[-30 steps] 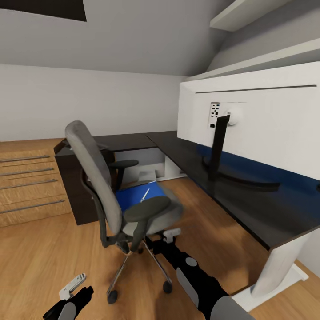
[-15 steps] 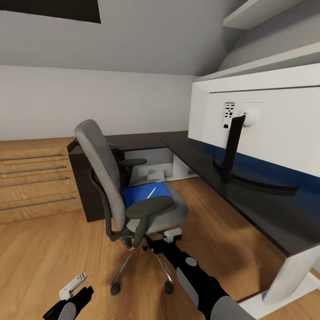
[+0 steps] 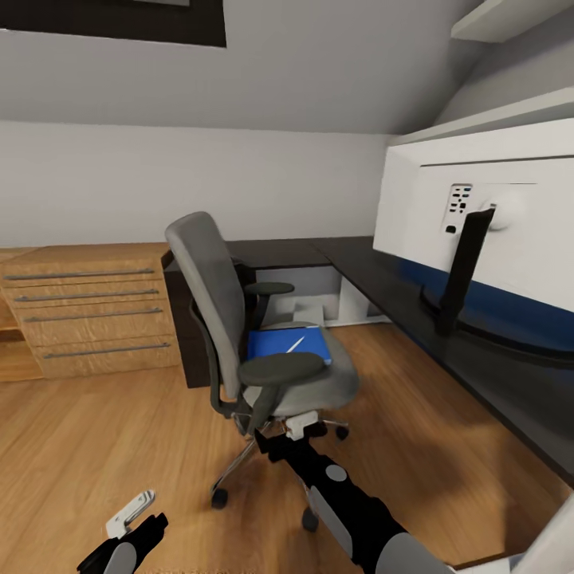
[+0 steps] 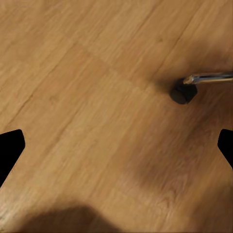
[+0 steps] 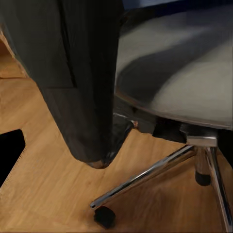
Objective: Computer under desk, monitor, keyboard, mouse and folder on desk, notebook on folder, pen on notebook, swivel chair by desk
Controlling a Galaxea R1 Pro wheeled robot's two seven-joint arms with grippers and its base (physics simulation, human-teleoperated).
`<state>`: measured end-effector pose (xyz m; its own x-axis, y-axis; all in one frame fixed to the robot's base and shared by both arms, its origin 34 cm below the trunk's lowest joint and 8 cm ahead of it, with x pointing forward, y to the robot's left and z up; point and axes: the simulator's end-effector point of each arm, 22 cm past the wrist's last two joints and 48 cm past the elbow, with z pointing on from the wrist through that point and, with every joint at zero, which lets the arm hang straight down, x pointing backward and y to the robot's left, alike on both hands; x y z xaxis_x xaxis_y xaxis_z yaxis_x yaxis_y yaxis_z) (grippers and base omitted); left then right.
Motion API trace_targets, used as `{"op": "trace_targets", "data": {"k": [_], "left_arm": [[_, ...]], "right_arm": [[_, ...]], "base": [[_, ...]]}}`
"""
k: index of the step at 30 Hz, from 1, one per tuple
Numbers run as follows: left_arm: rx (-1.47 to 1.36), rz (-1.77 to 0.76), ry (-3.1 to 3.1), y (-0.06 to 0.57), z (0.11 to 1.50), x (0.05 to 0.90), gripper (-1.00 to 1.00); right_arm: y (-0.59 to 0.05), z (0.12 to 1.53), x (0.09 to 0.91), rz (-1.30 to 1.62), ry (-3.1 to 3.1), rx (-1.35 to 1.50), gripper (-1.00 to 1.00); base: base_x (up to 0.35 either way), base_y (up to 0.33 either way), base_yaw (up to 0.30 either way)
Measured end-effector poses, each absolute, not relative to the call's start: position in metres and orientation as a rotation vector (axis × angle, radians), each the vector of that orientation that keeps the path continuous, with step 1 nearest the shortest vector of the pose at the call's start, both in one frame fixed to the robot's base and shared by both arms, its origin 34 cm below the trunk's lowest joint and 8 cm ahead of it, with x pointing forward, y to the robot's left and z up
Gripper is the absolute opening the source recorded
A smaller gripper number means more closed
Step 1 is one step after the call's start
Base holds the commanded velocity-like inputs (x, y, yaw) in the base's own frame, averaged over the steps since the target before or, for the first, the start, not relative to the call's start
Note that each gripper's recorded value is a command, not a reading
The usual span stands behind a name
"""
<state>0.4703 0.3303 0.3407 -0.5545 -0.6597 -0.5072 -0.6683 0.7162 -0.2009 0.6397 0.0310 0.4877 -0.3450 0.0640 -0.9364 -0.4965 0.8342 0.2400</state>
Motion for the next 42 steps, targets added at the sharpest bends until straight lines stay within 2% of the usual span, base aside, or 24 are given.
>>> {"op": "trace_targets", "data": {"k": [11, 35, 42], "left_arm": [[-1.008, 0.019, 2.359, 0.33, 0.341, 0.47, 1.0], [-1.005, 0.023, 2.359, 0.331, 0.341, 0.47, 1.0], [-1.005, 0.024, 2.359, 0.331, 0.341, 0.47, 1.0]], "right_arm": [[0.032, 0.487, 0.639, 0.596, 1.843, -0.331, 1.0], [0.035, 0.489, 0.637, 0.606, 1.83, -0.344, 1.0], [0.054, 0.484, 0.621, 0.612, 1.824, -0.434, 1.0]], "base": [[0.0, 0.0, 0.211], [0.0, 0.0, 0.009], [0.0, 0.0, 0.0]]}}
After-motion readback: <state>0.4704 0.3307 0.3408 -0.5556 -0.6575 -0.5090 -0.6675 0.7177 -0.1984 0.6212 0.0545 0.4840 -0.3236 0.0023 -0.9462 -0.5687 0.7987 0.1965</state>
